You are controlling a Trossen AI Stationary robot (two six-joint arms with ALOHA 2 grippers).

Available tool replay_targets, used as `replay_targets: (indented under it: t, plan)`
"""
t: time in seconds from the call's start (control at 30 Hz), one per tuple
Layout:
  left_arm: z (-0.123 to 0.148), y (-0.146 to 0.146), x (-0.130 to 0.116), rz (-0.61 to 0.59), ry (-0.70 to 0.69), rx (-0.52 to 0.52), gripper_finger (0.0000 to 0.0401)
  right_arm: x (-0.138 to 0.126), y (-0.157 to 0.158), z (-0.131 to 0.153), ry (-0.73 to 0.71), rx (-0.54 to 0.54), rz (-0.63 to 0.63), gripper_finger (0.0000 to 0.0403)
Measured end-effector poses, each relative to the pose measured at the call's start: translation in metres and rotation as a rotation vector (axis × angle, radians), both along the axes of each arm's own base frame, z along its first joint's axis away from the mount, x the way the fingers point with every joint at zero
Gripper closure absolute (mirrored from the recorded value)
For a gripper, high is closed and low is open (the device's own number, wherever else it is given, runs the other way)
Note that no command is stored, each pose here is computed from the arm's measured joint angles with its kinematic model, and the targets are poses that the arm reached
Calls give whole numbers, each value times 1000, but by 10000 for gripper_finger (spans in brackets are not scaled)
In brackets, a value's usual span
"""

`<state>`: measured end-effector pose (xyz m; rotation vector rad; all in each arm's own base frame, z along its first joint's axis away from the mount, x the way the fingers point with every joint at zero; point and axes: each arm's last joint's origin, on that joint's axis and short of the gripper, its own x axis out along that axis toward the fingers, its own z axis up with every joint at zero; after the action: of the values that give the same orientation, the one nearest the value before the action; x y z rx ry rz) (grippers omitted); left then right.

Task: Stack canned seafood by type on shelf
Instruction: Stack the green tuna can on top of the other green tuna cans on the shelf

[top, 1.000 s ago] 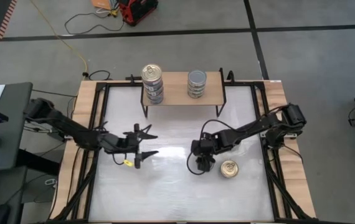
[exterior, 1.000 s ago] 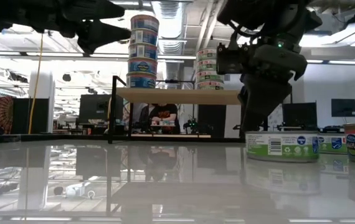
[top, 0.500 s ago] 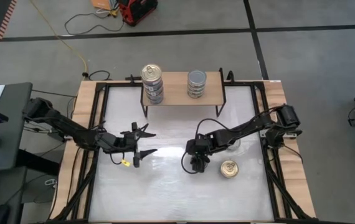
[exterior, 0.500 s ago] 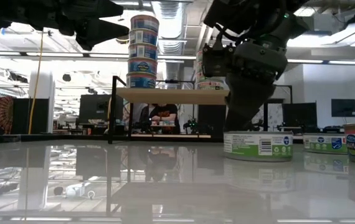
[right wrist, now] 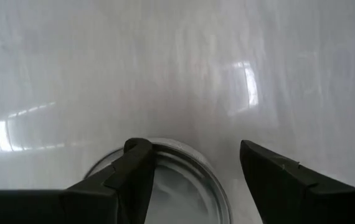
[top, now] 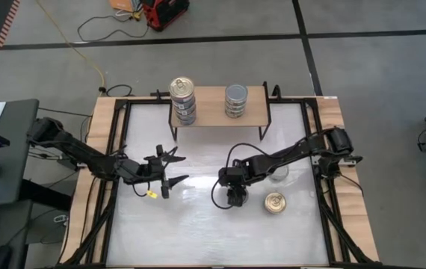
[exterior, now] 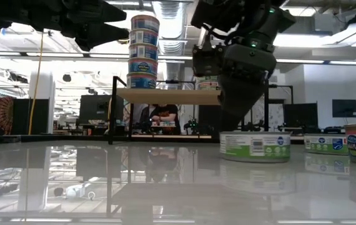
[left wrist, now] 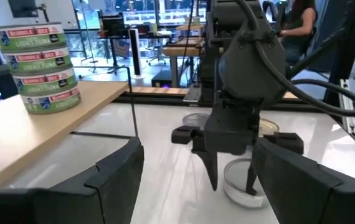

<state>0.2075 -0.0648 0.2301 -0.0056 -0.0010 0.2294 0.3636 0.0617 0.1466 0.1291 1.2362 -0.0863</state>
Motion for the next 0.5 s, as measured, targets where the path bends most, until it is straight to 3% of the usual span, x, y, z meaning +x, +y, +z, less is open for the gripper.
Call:
replay_targets:
  t: [0.37,0.5]
  plan:
    - [10,-4,7,-6,116,24,113,7,-3,9,-60,15,-6,143]
    - [6,-4,9,-33,138,-20,113,-8,-1,34,-78,-83,-15,143]
